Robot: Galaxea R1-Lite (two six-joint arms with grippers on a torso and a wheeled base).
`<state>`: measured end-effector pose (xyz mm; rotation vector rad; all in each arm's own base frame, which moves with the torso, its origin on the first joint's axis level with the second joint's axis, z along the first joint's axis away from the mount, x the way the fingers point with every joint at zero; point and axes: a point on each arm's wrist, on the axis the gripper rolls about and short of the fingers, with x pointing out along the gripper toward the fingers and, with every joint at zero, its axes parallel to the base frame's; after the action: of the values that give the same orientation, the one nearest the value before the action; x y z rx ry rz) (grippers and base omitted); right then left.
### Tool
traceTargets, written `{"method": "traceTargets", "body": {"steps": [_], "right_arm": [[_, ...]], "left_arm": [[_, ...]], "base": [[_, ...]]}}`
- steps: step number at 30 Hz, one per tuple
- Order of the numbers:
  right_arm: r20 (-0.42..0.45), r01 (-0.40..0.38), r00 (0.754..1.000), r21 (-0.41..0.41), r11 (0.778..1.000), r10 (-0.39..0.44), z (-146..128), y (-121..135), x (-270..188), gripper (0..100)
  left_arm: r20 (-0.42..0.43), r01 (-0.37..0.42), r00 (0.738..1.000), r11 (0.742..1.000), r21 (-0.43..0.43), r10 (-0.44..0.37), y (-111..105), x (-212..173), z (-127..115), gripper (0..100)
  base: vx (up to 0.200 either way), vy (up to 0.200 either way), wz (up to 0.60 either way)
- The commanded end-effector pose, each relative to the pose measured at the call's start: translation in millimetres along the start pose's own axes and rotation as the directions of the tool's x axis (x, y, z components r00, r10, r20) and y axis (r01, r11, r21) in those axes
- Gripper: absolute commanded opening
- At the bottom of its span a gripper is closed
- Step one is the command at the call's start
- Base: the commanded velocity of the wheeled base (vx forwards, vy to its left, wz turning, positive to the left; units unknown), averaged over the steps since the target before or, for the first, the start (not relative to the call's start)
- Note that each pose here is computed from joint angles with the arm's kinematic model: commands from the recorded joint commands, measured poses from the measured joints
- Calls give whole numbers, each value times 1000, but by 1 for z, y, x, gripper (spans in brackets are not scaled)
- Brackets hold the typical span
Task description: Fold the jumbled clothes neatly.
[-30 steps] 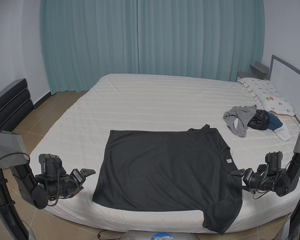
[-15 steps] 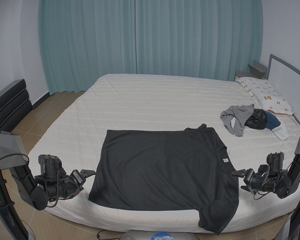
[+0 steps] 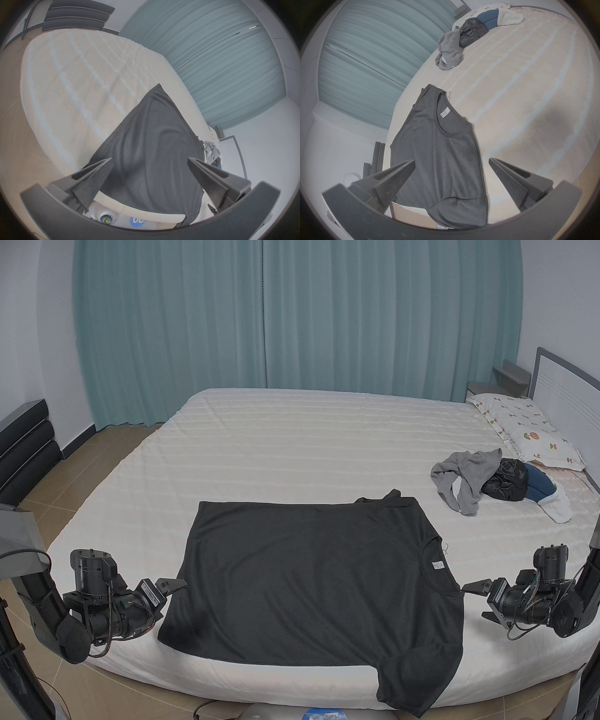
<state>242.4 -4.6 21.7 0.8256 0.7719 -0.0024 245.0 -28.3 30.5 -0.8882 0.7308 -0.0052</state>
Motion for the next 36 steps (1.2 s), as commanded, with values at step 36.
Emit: {"method": "traceTargets", "body": {"steps": [36], "right_arm": [[-21,4,1000,-9,1000,-4,-8,-6,14,100]], "left_arm": [[-47,-114,992,989,95,119,38,48,8,100]], "base": [[-11,0,0]]}}
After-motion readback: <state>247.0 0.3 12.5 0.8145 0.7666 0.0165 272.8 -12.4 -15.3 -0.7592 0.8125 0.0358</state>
